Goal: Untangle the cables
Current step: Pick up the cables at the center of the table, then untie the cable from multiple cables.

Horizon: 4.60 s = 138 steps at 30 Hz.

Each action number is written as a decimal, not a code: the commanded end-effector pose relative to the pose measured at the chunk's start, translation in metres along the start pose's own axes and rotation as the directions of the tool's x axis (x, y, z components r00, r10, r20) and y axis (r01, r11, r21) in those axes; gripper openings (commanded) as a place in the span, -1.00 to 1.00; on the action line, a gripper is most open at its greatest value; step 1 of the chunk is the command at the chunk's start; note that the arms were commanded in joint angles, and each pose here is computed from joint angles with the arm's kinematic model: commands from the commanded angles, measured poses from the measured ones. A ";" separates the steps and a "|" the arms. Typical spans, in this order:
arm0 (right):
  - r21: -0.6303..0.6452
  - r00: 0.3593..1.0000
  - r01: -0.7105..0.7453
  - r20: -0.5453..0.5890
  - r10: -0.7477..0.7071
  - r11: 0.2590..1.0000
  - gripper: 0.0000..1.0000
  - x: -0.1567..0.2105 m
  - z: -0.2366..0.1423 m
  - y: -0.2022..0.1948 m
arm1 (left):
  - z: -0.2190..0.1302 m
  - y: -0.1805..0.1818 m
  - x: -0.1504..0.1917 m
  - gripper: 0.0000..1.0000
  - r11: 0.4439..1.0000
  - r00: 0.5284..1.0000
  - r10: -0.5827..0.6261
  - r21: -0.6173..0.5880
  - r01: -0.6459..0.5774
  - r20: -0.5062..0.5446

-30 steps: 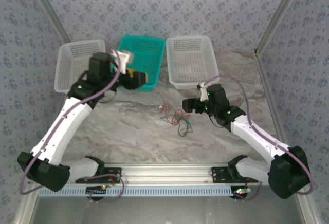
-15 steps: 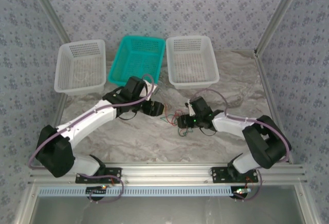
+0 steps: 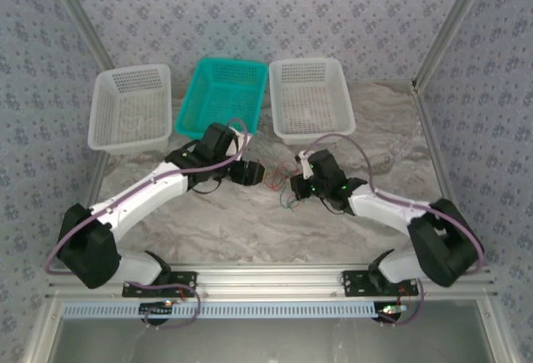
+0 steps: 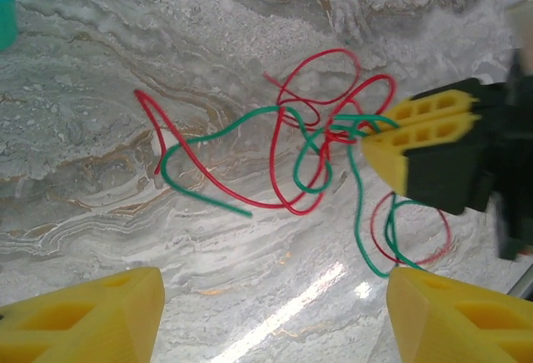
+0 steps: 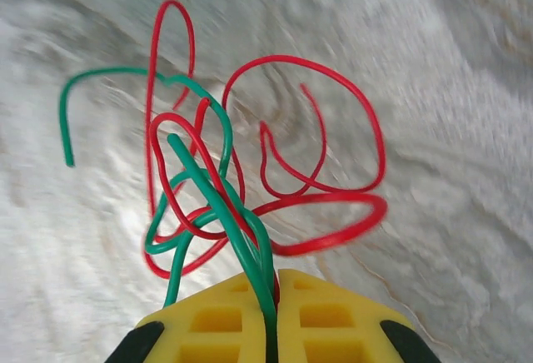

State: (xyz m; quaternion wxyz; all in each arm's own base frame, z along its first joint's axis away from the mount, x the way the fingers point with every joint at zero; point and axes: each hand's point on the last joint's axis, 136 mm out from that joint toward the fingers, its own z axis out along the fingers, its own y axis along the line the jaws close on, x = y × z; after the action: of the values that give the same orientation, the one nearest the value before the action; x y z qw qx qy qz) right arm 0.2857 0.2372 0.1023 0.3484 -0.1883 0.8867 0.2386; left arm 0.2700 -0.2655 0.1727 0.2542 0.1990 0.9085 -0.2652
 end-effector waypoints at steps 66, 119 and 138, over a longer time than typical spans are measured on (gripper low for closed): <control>-0.067 0.969 -0.195 0.138 0.203 0.978 -1.00 0.008 -0.073 -0.025 | -0.178 0.077 -0.044 -1.00 0.910 0.777 -0.392 0.083 0.407 0.492; -0.043 0.849 0.421 0.371 -0.376 0.906 -0.81 0.000 0.029 0.040 | -0.241 0.025 -0.103 -1.00 0.968 0.789 -0.251 0.166 0.190 0.561; -0.042 0.887 0.328 0.356 -0.293 0.944 -0.83 -0.002 0.024 0.019 | -0.283 0.031 -0.157 -1.00 0.972 0.712 -0.232 0.179 0.151 0.663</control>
State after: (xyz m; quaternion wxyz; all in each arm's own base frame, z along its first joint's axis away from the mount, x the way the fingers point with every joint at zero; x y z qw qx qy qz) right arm 0.2848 0.2717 0.0900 0.5133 -0.3245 0.7536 0.2517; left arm 0.3088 -0.1082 0.4463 0.5233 -0.0043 0.7619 -0.3816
